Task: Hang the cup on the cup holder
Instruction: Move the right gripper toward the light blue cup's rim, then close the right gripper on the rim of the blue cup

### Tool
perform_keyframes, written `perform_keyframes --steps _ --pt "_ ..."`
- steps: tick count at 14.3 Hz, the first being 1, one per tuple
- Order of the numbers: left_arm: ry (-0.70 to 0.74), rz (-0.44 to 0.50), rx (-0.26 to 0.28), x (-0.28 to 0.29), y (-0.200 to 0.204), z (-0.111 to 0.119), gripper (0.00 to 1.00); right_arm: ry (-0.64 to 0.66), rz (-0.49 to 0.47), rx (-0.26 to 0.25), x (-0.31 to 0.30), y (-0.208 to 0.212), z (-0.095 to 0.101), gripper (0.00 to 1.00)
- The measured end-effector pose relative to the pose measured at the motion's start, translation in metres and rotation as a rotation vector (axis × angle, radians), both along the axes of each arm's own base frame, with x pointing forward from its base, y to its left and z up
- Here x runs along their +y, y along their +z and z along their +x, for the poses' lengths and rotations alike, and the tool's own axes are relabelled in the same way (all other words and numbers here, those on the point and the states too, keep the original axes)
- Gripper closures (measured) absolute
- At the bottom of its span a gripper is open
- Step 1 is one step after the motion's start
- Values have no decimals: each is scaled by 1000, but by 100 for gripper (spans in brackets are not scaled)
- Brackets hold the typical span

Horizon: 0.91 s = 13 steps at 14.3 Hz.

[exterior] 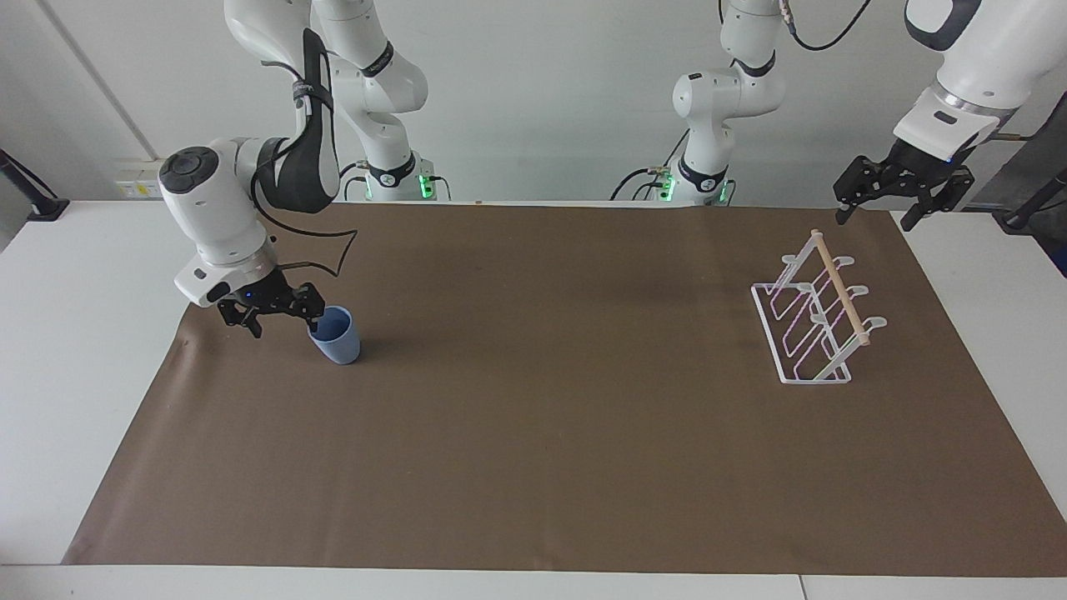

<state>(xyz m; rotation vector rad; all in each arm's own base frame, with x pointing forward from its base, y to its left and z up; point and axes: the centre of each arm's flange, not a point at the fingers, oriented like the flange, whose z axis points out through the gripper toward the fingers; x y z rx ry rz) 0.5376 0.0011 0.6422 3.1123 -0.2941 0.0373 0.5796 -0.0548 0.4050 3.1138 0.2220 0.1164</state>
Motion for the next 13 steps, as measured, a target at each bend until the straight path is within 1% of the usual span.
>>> perform_keyframes --steps 6,7,9,11,13 --pt "0 0 0 0 0 0 0 14 0 -4 8 -26 -9 0" --pt "0 0 0 0 0 0 0 16 0 -2 9 -29 -11 5" --pt "0 0 0 0 0 0 0 20 0 1 9 -32 -12 27" --pt "0 0 0 0 0 0 0 20 0 0 9 -32 -12 53" --pt "0 0 0 0 0 0 0 21 0 0 9 -32 -12 73"
